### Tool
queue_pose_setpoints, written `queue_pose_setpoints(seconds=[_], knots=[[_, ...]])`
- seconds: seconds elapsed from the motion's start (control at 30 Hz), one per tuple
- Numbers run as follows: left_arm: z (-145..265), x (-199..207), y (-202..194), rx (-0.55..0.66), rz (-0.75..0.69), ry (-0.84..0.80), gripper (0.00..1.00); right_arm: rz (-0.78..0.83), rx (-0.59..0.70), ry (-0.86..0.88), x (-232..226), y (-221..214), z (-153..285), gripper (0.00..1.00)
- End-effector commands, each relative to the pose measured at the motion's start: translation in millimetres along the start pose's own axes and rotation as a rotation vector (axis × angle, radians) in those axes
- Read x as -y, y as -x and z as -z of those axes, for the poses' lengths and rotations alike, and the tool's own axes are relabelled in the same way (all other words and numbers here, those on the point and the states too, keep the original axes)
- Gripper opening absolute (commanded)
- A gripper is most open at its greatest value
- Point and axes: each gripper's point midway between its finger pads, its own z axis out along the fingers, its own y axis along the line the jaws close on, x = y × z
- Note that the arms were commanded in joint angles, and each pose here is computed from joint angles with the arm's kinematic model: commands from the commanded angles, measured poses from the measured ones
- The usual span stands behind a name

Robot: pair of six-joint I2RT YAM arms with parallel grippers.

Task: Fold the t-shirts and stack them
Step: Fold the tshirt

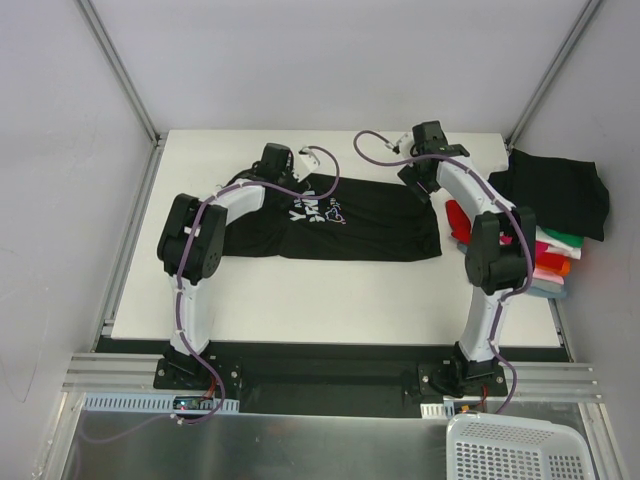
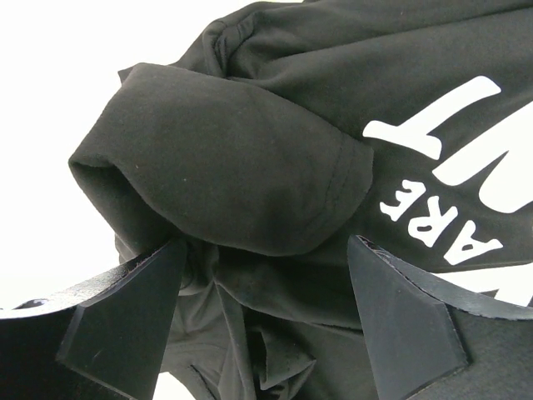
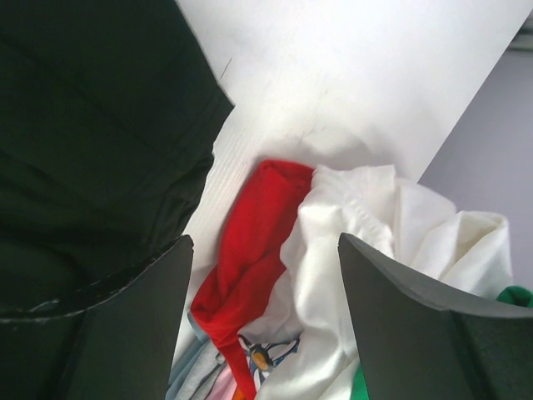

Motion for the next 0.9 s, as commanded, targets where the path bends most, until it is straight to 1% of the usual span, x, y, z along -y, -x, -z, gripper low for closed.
queue_pose_setpoints(seconds=[0.0, 0.13, 0.4, 0.87], knots=[[-3.4, -17.2, 10.6, 0.025, 0.014, 0.046, 0.79, -0.007, 0.039, 0.006, 11.0, 19.6, 4.6, 0.74], [-4.4, -14.2, 7.3, 0.019, 0.015, 0.039, 0.78, 0.034, 0.044, 0.044, 5.3, 24.8, 1.9, 0.74], [-6.6, -14.4, 6.6, 0.016, 0.018, 0.043, 0.77, 0.178, 0.012, 0.061, 1.3, 24.7, -2.8, 0.73], [-0.3, -14.3, 3.6, 0.014, 0.019, 0.051, 0.76, 0.293, -0.008, 0.075, 2.7, 29.8, -19.9, 0.73]])
